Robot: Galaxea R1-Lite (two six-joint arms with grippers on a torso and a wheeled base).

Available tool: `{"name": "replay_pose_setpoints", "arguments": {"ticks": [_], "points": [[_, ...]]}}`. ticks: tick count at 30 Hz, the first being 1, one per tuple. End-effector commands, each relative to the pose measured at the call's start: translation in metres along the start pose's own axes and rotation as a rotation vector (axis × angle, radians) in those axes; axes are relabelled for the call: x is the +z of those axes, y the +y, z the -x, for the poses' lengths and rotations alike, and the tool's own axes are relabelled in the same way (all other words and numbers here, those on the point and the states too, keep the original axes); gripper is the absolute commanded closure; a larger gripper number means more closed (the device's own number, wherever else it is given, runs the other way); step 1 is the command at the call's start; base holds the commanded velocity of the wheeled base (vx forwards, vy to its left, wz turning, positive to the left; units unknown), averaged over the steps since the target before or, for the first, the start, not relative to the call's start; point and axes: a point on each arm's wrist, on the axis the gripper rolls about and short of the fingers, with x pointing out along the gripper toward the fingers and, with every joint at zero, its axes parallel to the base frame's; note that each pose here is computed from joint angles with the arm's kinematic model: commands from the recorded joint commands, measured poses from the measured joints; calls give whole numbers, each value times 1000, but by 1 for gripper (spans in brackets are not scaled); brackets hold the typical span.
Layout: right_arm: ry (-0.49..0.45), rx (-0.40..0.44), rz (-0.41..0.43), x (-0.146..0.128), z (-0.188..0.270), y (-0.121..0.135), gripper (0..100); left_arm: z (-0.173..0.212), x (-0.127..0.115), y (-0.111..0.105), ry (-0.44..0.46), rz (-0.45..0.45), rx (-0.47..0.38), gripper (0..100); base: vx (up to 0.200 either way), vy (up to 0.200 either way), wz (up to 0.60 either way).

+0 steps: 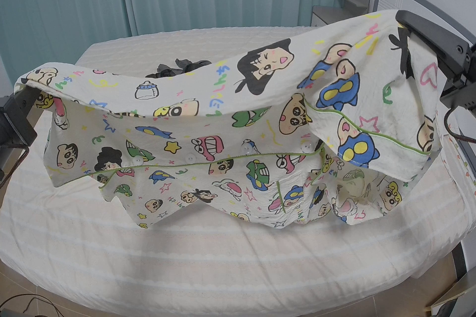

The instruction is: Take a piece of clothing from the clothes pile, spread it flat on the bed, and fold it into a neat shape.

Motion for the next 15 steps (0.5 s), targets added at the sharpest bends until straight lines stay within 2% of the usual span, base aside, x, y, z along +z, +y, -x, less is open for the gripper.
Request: {"name": "replay_pose_setpoints", "arguments": {"ticks": [1, 15], "points": [[0, -5, 1, 0, 1, -1, 100, 0, -2, 0, 7, 1, -2, 100, 0, -200, 0], [-7, -32, 3, 1, 2, -7, 100, 4, -11, 0, 38, -4, 2, 100, 0, -200, 0]]}}
